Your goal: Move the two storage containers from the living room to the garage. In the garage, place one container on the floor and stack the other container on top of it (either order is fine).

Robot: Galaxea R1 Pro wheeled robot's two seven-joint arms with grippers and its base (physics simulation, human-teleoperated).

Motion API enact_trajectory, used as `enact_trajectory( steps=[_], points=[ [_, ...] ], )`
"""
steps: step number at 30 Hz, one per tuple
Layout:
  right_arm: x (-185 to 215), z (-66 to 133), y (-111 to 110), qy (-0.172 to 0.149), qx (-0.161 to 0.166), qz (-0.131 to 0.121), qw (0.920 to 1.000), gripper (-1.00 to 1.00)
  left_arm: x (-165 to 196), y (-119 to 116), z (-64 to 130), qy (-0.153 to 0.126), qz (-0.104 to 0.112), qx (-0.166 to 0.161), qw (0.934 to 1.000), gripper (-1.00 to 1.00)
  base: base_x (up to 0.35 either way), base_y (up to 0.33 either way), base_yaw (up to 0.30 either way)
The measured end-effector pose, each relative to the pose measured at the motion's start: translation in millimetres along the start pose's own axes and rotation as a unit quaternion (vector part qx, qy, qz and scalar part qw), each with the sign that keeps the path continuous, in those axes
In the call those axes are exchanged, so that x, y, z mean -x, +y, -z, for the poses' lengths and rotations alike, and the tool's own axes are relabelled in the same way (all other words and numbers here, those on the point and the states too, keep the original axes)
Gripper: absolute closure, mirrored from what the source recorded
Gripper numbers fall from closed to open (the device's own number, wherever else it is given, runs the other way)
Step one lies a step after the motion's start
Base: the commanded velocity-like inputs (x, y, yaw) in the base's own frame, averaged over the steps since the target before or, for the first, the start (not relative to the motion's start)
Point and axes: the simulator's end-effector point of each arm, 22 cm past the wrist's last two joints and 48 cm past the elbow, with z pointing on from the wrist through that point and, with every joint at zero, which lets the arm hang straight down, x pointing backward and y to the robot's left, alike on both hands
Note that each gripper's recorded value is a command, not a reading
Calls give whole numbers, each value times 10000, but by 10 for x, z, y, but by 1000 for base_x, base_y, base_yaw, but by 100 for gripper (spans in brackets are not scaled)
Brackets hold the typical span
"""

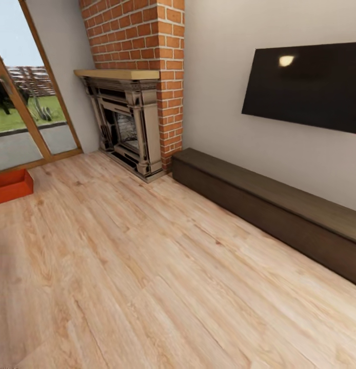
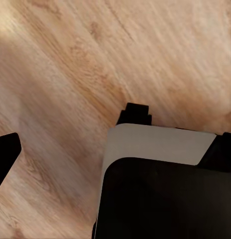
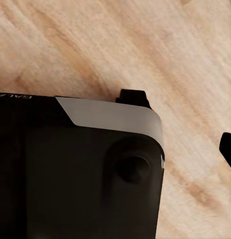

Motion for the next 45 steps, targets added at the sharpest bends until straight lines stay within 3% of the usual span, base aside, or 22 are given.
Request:
enact_trajectory(
  steps=[29, 45],
  points=[
    [0, -1, -12, 0, -8, -4, 10000, -100, -7, 0, 0, 11, -2, 0, 10000, -100, 307, 0, 275],
    [-1, -2, -22, 4, -9, -15, 10000, -100, -10, 0, 0, 19, -5, 0, 10000, -100, 318, 0, 16]
  ],
)
